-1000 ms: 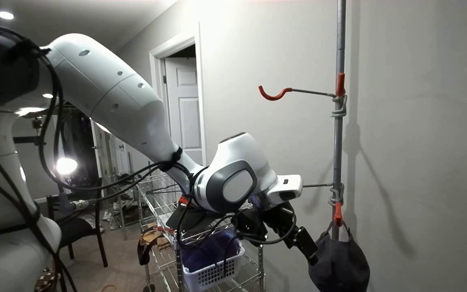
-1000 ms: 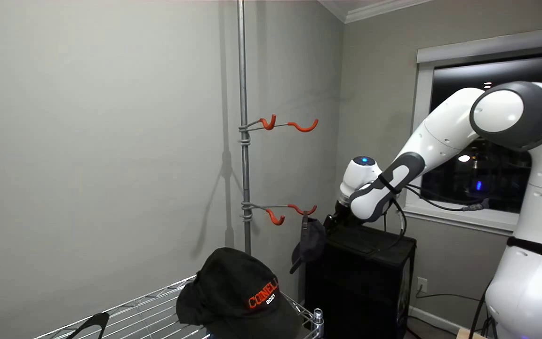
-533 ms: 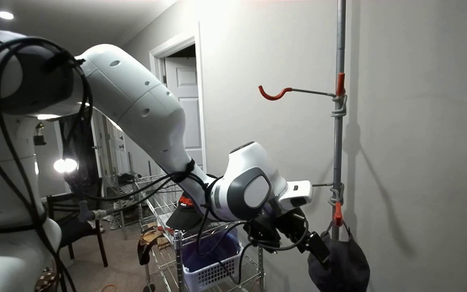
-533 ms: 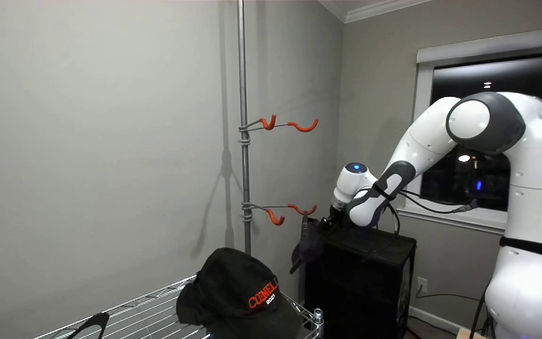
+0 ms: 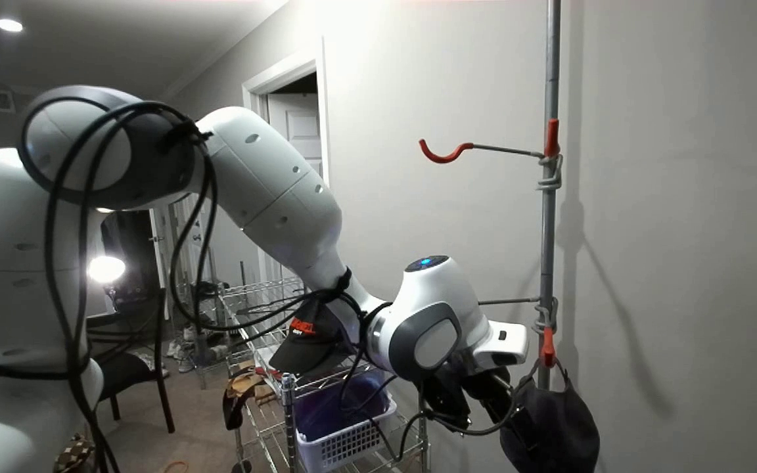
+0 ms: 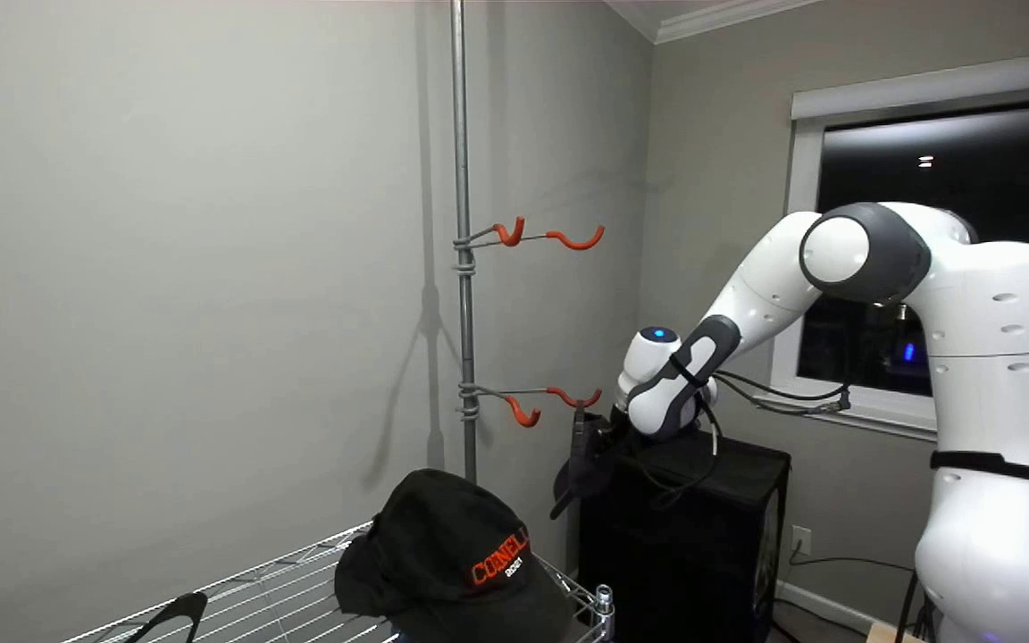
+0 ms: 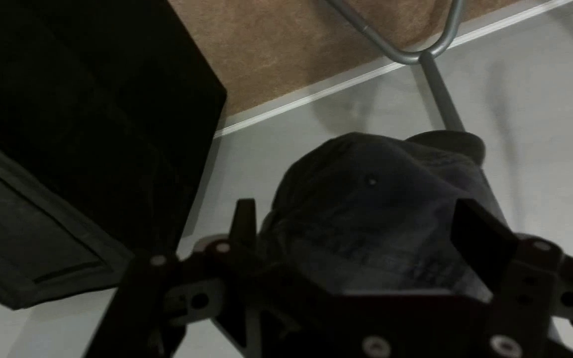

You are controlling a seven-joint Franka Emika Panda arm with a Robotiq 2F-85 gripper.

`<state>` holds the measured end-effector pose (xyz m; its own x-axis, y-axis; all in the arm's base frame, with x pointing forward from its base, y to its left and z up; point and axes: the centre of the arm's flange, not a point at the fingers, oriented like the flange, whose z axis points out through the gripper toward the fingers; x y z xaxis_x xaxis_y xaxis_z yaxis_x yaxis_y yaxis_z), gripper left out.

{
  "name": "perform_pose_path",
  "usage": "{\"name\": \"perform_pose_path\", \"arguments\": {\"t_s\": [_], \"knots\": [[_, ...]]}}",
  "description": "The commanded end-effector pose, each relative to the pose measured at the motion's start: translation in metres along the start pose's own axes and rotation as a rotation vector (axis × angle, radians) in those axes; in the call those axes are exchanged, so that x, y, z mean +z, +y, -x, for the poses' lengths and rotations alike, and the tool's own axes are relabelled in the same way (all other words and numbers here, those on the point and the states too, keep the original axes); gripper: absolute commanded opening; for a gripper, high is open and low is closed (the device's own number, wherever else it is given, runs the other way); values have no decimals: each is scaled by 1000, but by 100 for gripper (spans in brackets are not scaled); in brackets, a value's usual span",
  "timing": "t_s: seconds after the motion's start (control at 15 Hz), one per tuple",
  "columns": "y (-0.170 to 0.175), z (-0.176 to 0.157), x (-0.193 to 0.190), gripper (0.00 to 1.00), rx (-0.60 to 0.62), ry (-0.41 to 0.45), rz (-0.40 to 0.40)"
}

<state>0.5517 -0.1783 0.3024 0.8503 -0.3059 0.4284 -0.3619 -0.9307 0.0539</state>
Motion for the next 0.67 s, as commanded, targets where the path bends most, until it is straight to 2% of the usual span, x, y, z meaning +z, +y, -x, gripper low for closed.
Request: {"name": "perform_pose_path", "arguments": {"t_s": [0.0,0.6], "knots": [[0,-22,6,100,-25,-13,-78],[11,-48,-5,100,-102,62,-52]]}}
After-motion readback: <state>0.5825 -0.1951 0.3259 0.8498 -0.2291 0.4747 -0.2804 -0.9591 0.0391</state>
